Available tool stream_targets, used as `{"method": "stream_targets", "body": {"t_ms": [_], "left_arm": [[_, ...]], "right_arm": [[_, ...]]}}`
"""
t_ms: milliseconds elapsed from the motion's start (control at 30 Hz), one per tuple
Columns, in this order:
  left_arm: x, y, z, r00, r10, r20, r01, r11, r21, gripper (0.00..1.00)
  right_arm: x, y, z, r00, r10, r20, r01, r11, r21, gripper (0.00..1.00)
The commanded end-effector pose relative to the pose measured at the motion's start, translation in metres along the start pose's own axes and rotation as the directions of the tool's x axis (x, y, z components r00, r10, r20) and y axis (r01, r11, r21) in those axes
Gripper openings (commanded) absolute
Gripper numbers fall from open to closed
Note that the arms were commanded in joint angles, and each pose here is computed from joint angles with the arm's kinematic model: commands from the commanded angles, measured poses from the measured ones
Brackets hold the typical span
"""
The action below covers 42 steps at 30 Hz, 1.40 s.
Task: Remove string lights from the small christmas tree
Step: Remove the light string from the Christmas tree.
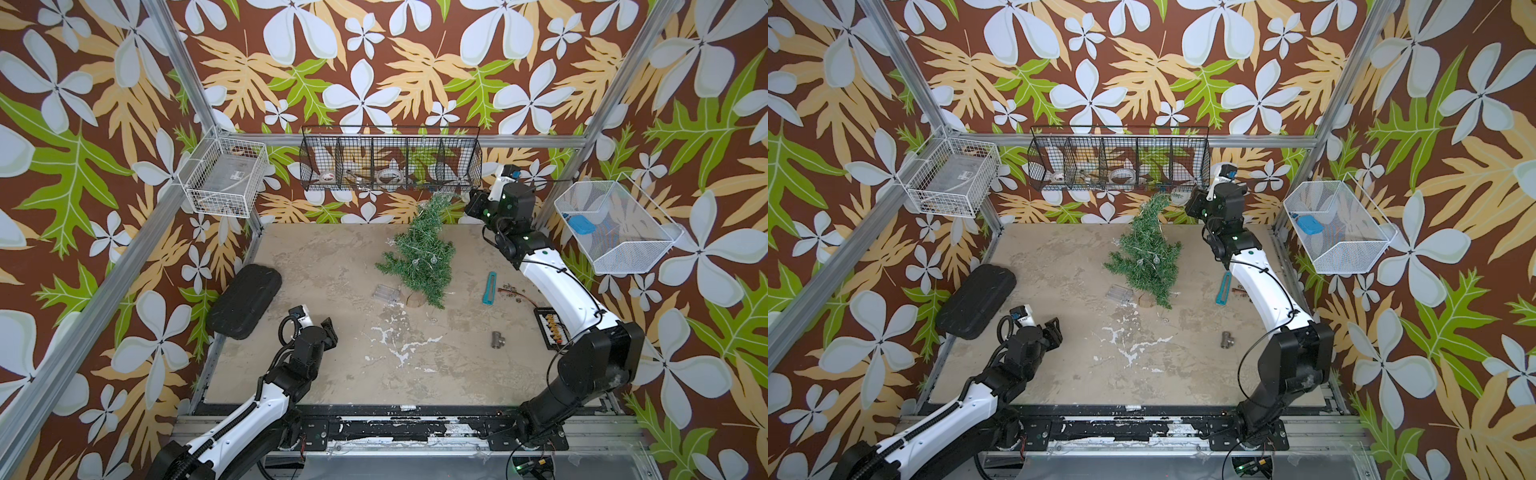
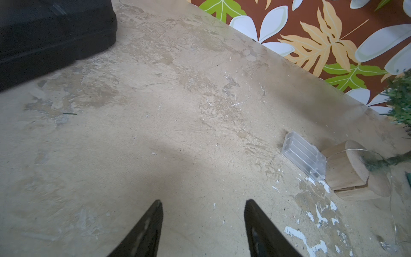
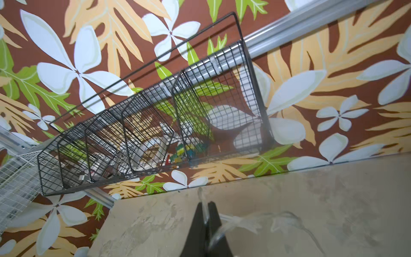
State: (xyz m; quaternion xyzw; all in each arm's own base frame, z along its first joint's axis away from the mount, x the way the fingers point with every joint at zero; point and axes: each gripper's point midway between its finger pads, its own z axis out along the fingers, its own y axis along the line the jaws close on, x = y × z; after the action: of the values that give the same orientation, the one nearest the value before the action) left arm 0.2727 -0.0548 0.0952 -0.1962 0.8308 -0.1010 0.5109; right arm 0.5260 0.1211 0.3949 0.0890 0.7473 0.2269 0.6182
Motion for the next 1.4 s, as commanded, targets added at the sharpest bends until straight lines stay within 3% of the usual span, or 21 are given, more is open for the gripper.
{"method": "stream_targets", "body": {"t_ms": [0, 367, 567, 667, 900, 1033, 1367], "left_arm": [[-0.003, 0.000, -0.001, 1.000, -0.010, 0.016, 0.010, 1.000, 0.002, 0.61], [-0.004, 0.000, -0.005, 0.999, -0.022, 0.032, 0.021, 0.999, 0.030, 0.61], [-0.004, -0.002, -0.005, 0.999, -0.018, 0.029, 0.017, 0.999, 0.033, 0.61], [-0.003, -0.001, -0.006, 0.999, -0.020, 0.028, 0.019, 0.999, 0.036, 0.61], [-0.003, -0.003, -0.005, 1.000, -0.013, 0.025, 0.012, 0.999, 0.037, 0.61], [-0.004, -0.002, -0.005, 0.999, -0.017, 0.030, 0.016, 0.999, 0.034, 0.61], [-0.005, -0.003, -0.006, 0.999, -0.017, 0.036, 0.016, 0.999, 0.043, 0.61]], "right_arm": [[-0.012, 0.022, 0.009, 1.000, 0.004, -0.006, -0.004, 0.997, -0.078, 0.00], [-0.055, 0.126, 0.027, 0.995, -0.077, 0.067, 0.093, 0.955, -0.280, 0.00], [-0.061, 0.135, 0.031, 0.990, -0.082, 0.118, 0.111, 0.959, -0.262, 0.00], [-0.063, 0.146, 0.030, 0.989, -0.081, 0.122, 0.116, 0.942, -0.314, 0.00], [-0.041, 0.212, 0.011, 0.978, -0.158, 0.137, 0.207, 0.820, -0.533, 0.00], [-0.031, 0.243, -0.010, 0.955, -0.229, 0.186, 0.295, 0.770, -0.565, 0.00], [0.010, 0.283, -0.047, 0.953, -0.278, 0.124, 0.285, 0.671, -0.684, 0.00]]}}
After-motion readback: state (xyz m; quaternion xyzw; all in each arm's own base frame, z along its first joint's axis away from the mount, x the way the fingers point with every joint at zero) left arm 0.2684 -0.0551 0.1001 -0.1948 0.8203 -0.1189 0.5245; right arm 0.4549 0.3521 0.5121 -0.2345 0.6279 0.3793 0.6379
